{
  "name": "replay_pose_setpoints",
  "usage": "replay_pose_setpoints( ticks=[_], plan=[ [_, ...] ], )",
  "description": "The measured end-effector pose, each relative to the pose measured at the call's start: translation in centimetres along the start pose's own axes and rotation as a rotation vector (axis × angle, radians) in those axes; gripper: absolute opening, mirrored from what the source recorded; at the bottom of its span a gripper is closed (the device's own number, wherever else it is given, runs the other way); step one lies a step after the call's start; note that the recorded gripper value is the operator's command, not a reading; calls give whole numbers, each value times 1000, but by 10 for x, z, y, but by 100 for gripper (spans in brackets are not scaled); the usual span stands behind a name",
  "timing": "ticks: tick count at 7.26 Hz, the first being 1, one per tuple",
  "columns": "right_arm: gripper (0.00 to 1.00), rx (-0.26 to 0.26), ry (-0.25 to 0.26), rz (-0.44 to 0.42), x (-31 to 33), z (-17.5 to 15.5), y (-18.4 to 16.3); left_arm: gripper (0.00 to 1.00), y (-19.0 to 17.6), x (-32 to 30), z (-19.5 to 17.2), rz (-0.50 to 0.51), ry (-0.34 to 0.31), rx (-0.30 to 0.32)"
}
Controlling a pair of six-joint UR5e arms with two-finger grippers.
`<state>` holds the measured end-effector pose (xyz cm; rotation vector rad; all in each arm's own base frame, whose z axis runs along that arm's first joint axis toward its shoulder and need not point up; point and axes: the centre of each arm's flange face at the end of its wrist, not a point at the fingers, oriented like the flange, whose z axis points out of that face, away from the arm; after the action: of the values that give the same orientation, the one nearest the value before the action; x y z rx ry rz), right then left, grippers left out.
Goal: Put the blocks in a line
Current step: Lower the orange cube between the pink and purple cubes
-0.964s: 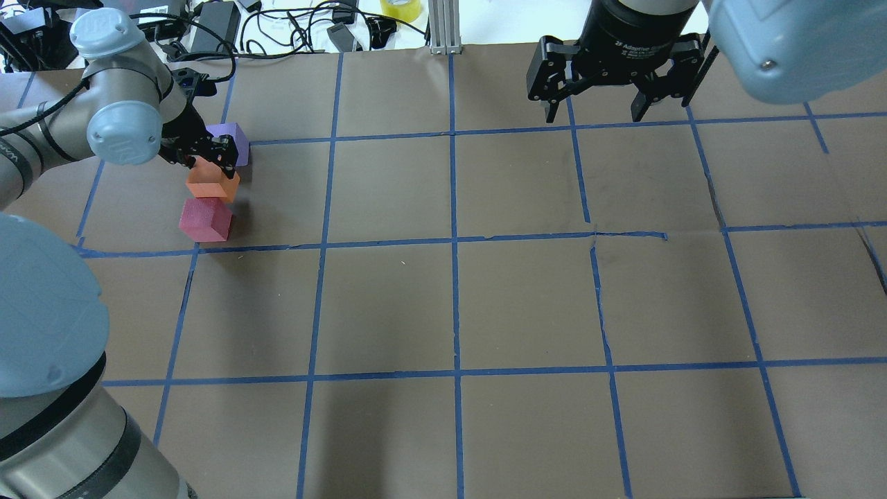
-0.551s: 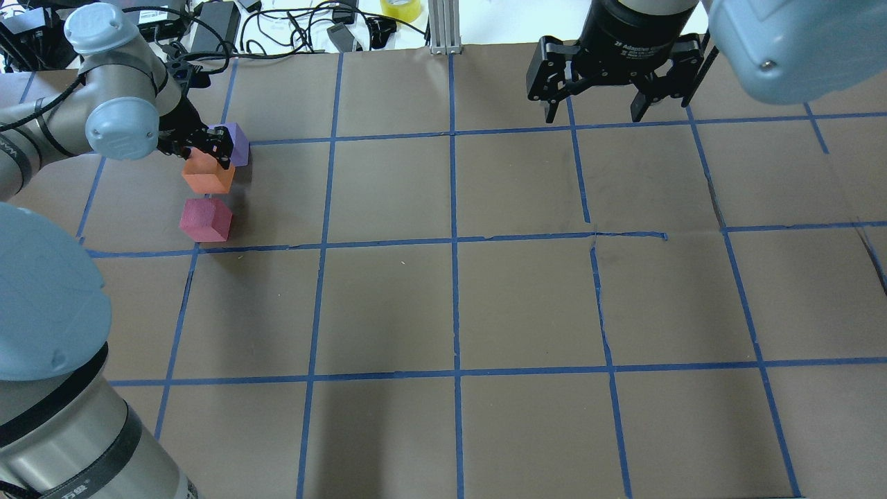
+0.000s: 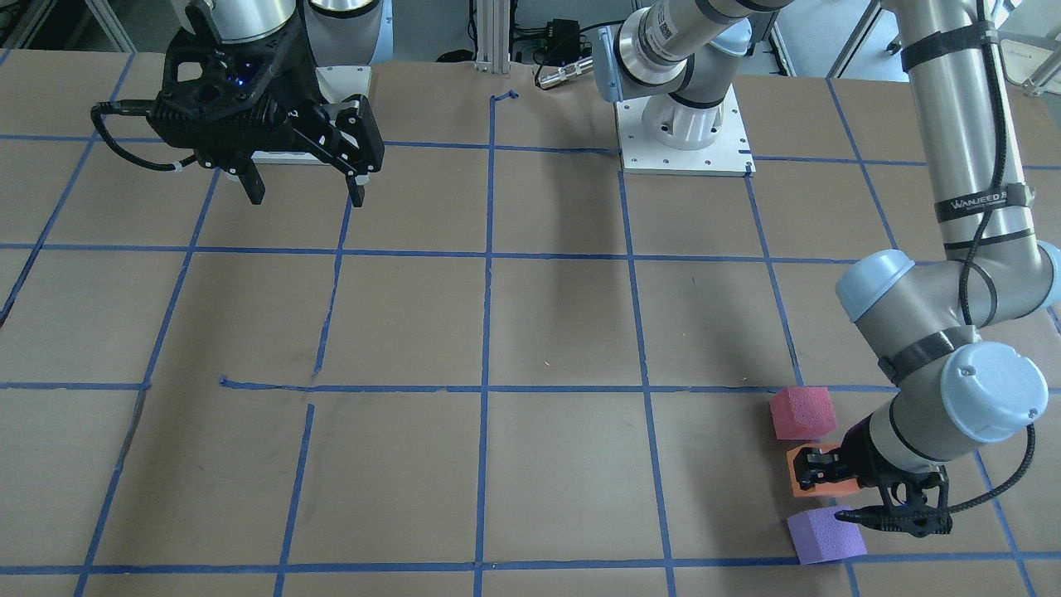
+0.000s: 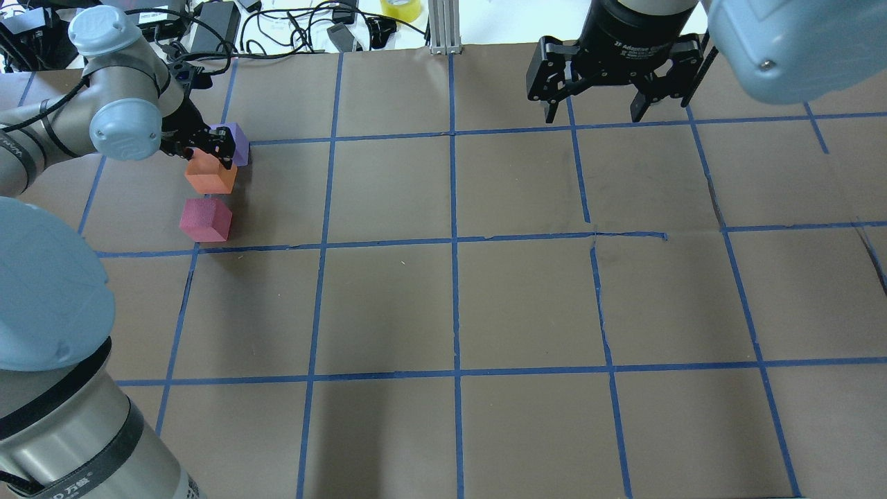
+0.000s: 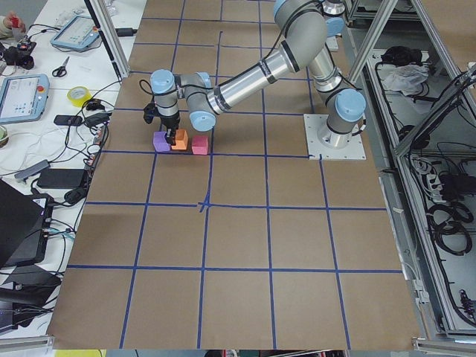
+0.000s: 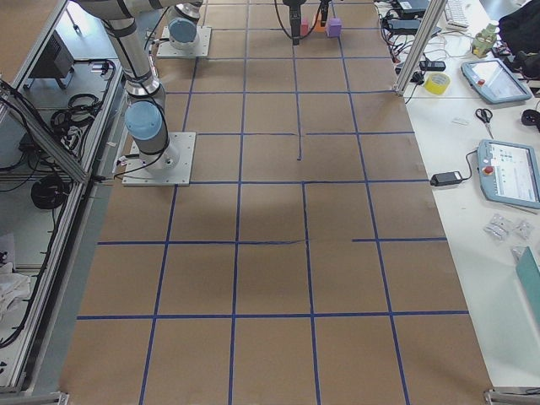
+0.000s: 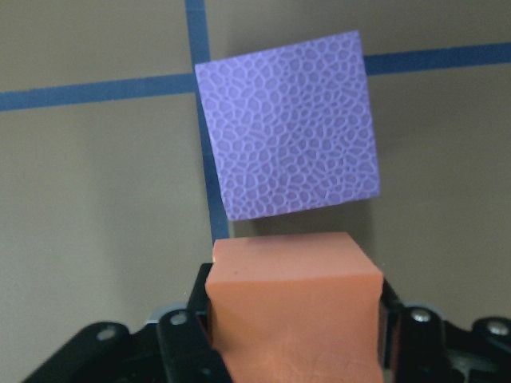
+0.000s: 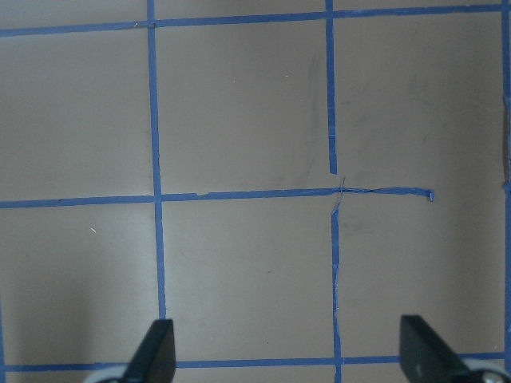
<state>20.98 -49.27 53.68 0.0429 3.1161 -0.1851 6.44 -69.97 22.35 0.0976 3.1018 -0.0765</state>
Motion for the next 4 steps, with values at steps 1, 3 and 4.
replay_pose_setpoints(
  ticks=[1,3,4],
  plan=[
    [100,0,0,0,0,0,0,27,-1,0,3,-5,1,5],
    [100,0,0,0,0,0,0,27,0,2,10,-15,18,5],
    [100,0,0,0,0,0,0,27,1,3,14,-15,23,3]
  ],
)
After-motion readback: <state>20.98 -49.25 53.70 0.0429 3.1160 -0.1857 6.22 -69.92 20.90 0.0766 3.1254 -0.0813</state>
